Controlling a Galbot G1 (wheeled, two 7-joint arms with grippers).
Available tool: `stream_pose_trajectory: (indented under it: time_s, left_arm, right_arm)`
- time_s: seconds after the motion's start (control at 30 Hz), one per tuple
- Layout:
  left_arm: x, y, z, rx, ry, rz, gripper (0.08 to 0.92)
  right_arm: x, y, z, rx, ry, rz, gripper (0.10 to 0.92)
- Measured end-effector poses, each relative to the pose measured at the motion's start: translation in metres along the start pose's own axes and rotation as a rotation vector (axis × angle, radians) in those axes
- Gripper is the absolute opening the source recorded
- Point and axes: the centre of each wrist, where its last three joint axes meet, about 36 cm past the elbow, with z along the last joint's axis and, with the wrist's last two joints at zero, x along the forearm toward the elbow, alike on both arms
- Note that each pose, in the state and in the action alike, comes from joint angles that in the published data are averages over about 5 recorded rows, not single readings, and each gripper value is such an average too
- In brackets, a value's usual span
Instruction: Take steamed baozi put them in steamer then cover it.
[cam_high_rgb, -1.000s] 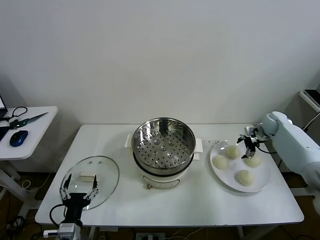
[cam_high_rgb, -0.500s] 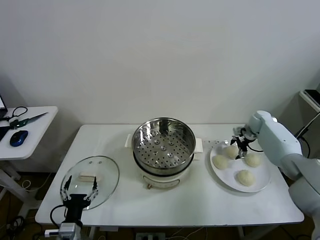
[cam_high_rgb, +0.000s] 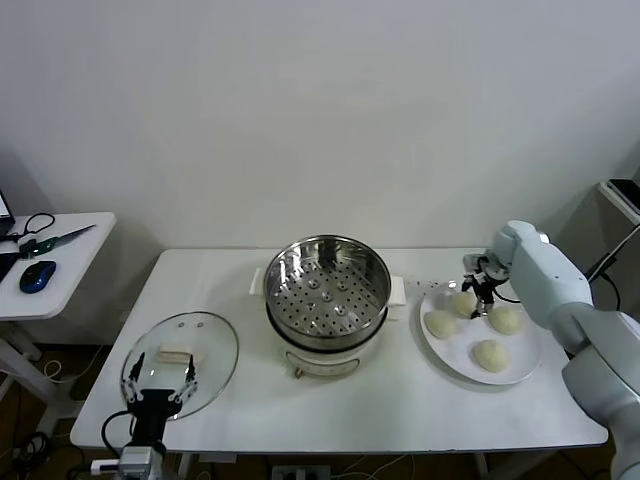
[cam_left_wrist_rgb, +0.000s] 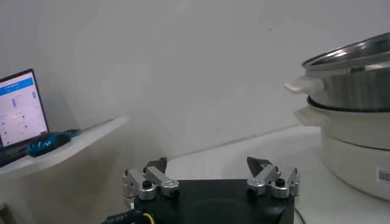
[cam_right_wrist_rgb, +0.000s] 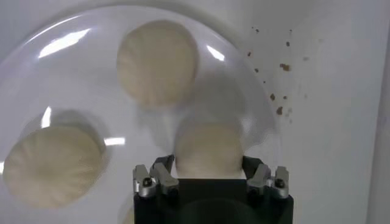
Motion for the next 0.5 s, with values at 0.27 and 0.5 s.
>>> stream_pose_trajectory:
  time_s: [0.27, 0.5]
  left_arm:
    - [0.004, 0.001, 0.0, -0.002, 0.0, -0.001, 0.823]
    - [0.008, 0.002, 0.0, 0.005, 0.001, -0.004, 0.823]
  right_arm:
    - [0.014, -0.006, 0.001, 0.024, -0.004, 0.016, 0.721]
    - [0.047, -0.015, -0.001, 0.074, -0.015, 0.046, 0.714]
